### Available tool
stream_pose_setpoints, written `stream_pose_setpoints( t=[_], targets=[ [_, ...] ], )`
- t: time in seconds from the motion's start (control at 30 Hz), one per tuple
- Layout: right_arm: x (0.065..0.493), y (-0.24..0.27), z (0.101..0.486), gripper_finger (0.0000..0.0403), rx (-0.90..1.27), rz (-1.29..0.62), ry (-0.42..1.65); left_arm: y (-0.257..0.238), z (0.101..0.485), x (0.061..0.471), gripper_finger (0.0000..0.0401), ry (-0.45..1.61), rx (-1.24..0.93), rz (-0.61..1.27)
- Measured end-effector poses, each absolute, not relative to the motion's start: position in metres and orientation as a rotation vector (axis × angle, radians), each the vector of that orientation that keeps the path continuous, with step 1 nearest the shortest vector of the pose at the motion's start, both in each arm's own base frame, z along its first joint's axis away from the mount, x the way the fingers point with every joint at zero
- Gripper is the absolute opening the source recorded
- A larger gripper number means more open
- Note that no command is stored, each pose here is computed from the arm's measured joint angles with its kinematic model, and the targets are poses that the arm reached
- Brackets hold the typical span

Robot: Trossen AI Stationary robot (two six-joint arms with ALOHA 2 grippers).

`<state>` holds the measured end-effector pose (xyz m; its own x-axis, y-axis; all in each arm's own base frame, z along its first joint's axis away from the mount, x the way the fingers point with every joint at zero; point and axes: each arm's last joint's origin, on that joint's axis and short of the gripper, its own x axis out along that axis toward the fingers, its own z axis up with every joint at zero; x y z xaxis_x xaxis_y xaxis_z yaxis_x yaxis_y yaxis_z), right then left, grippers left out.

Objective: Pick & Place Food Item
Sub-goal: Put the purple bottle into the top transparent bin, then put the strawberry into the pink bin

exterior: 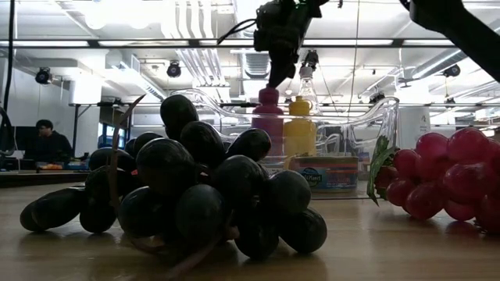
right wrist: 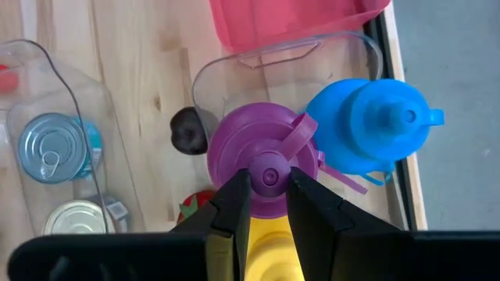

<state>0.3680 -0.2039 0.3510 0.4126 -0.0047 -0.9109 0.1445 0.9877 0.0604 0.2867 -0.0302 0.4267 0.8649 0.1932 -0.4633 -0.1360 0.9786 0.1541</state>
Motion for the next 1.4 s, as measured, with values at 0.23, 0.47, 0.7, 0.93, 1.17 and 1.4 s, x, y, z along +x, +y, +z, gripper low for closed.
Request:
stream_pose_setpoints(
  t=[0.23, 0.47, 0.7, 0.93, 1.17, 1.4],
  targets=[
    [0.37, -0.205, 0.348, 0.007, 0.141, -0.089, 1.147, -0.03, 0.427, 0.287, 0.0245, 0.497, 0.118, 0.173],
    [0.369, -0.204, 0.349, 0.0077, 0.162, -0.103, 1.142, -0.03, 0.427, 0.287, 0.0254, 0.497, 0.117, 0.173],
    [0.369, -0.204, 0.35, 0.0119, 0.165, -0.105, 1.141, -0.03, 0.427, 0.287, 0.026, 0.497, 0.117, 0.173],
    [0.369, -0.204, 0.35, 0.0179, 0.164, -0.105, 1.138, -0.03, 0.427, 0.287, 0.0261, 0.497, 0.115, 0.174],
    [0.368, -0.204, 0.351, 0.0218, 0.178, -0.114, 1.137, -0.03, 0.427, 0.287, 0.0249, 0.497, 0.115, 0.174],
    [0.357, -0.197, 0.369, 0.023, 0.162, -0.119, 1.112, -0.03, 0.427, 0.287, 0.0239, 0.497, 0.115, 0.174]
  ],
)
